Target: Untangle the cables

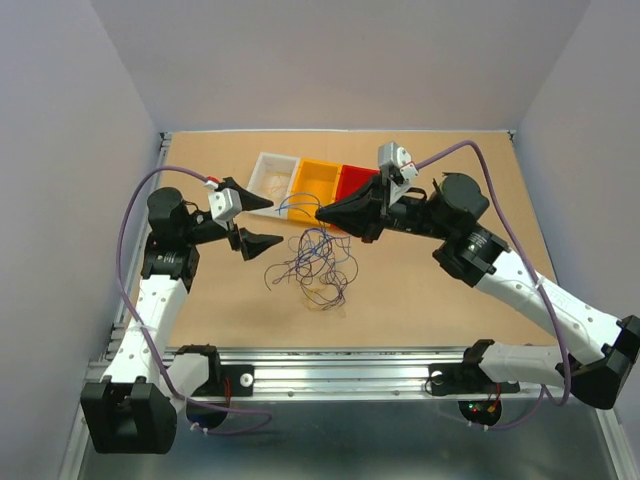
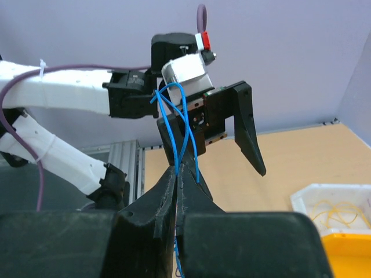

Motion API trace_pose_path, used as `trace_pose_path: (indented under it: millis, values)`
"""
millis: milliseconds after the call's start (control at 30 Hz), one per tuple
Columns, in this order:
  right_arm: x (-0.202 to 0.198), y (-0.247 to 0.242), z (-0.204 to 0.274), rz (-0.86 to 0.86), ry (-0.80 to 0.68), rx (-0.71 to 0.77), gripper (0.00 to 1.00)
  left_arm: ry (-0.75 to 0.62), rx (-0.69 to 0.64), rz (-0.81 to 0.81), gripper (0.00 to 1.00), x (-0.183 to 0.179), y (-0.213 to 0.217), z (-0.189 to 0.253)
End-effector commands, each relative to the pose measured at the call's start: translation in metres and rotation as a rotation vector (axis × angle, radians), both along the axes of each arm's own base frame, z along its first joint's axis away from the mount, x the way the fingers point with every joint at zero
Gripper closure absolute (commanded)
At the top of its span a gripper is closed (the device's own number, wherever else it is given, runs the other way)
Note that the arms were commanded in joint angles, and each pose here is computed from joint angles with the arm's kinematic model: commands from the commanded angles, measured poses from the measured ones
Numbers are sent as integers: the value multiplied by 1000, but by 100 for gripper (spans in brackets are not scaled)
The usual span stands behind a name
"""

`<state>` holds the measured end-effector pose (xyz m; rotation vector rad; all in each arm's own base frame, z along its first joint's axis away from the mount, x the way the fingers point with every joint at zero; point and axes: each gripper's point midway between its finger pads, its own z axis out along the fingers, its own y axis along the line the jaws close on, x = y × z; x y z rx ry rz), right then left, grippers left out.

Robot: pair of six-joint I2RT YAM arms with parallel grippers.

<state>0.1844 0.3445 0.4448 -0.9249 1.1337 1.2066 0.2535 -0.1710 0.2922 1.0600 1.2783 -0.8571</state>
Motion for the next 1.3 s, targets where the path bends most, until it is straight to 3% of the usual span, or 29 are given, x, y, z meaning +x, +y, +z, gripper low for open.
trace_pose_path:
  millis: [0,300,633,733,767,900,1067,1200,1267]
  values:
    - [-9,-8,8,-4,-58,81,100,-16,7,-179,10,-25,-7,-5]
    - [-18,-11,10,28,-82,95,99,-95,44,-218,10,-33,-35,-11]
    - [-4,-6,-1,-20,-57,95,99,-60,51,-289,23,-34,-75,-15]
    - [2,-2,-5,-27,-49,88,99,-55,54,-283,37,-32,-80,-16]
    - [4,-1,-5,-37,-48,89,99,-58,56,-272,52,-30,-80,-16]
    - [11,-2,-6,-74,-45,92,100,-51,60,-217,83,-21,-79,-18]
    - [18,-11,-8,-142,-48,98,99,-45,60,-161,100,-12,-77,-19]
    - [20,-33,-2,-243,-52,139,100,-10,83,-11,100,16,-68,-29]
    - [34,-55,2,-381,-33,183,99,25,102,165,100,46,-51,-38]
